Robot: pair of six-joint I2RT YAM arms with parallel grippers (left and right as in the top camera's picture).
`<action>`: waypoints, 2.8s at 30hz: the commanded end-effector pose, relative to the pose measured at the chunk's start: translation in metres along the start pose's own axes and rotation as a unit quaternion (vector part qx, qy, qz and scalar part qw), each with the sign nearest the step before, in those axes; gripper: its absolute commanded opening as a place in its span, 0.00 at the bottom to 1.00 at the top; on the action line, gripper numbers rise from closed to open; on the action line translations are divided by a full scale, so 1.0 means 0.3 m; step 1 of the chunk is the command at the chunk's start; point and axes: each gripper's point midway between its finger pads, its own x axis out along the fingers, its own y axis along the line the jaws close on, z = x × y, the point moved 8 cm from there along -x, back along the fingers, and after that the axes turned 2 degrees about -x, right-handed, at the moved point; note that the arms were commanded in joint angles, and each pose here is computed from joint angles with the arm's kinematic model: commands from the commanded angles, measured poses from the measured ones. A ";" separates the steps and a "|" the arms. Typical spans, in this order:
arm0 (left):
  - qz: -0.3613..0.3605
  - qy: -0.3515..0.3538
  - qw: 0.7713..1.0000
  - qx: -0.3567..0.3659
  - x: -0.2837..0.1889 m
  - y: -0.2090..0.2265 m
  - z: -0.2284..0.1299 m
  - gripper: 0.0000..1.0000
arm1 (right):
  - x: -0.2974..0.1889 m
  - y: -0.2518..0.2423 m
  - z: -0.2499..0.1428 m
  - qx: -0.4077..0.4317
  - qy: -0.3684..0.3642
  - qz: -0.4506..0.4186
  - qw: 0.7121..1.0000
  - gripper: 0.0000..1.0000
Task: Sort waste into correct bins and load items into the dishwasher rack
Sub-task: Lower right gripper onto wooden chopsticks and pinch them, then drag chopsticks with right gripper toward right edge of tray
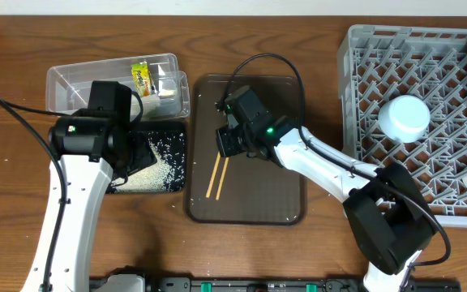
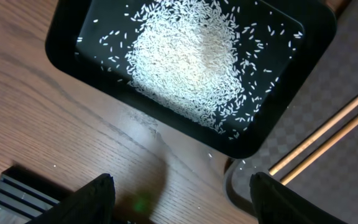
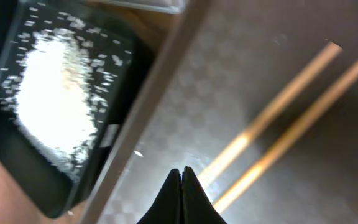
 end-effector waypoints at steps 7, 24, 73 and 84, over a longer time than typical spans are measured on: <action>0.003 0.009 1.000 0.004 0.016 0.000 -0.002 0.73 | 0.111 0.098 -0.076 -0.034 0.036 0.046 0.998 0.01; 0.003 0.010 1.000 0.004 0.016 0.001 -0.002 0.73 | 0.195 -0.049 -0.208 -0.006 0.123 -0.084 0.989 0.01; 0.002 0.008 1.000 0.004 0.016 0.000 -0.001 0.73 | -0.210 -0.335 -0.262 0.182 0.151 -0.328 0.915 0.06; 0.002 0.008 1.000 0.004 0.016 0.000 -0.001 0.73 | -0.187 -0.324 -0.287 0.191 0.159 -0.305 0.919 0.08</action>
